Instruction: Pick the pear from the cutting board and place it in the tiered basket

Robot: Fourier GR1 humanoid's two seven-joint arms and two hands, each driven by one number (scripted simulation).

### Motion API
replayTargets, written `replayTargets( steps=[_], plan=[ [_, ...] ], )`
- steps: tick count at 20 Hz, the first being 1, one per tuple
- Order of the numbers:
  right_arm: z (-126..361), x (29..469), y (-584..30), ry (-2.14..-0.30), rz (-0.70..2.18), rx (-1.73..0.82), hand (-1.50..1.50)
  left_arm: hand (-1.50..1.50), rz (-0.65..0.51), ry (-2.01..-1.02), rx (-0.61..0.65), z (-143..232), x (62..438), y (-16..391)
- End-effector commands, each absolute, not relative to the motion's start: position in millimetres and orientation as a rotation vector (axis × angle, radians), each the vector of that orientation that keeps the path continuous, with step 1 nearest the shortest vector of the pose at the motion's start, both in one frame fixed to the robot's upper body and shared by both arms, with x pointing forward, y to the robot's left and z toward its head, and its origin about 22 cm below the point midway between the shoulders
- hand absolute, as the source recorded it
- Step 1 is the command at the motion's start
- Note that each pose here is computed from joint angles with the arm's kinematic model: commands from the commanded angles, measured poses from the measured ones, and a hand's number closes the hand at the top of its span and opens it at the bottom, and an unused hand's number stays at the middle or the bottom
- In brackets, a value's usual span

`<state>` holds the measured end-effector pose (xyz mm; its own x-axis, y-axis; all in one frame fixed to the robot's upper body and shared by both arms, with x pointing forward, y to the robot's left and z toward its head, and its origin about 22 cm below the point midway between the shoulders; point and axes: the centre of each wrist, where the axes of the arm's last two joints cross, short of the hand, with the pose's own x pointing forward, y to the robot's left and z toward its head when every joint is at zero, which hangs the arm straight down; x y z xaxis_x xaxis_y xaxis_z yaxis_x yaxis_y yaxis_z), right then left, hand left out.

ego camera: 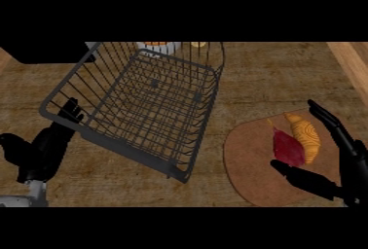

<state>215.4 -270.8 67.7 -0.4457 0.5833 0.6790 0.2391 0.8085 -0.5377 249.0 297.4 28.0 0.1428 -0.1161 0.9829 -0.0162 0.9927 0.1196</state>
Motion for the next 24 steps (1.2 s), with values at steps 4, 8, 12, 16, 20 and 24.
replayTargets(
  steps=[4, 8, 12, 16, 20, 24],
  plan=[
    [96.0, 173.7, -295.3, -1.739, 0.924, -0.935, -1.50, 0.00, -0.044, -1.415, 0.133, 32.8, 246.8, 301.0],
    [106.0, 156.3, -286.7, -1.441, 1.183, -0.898, -1.50, 0.00, -0.060, -1.405, 0.116, 28.0, 248.8, 305.0],
    [139.5, 142.0, -257.7, -1.300, 1.239, -0.931, -1.50, 0.00, -0.080, -1.409, 0.090, 31.6, 249.5, 300.4],
    [152.7, 148.4, -226.8, -1.270, 1.163, -0.989, -1.50, 0.00, -0.100, -1.431, 0.078, 39.8, 259.9, 286.0],
    [130.3, 149.6, -190.0, -1.289, 1.094, -1.000, -1.50, 0.00, -0.089, -1.414, 0.061, 29.5, 261.6, 296.7],
    [95.4, 172.4, -190.1, -1.204, 1.081, -1.036, -1.50, 0.00, -0.094, -1.431, 0.065, 18.0, 255.4, 297.4]
  ],
)
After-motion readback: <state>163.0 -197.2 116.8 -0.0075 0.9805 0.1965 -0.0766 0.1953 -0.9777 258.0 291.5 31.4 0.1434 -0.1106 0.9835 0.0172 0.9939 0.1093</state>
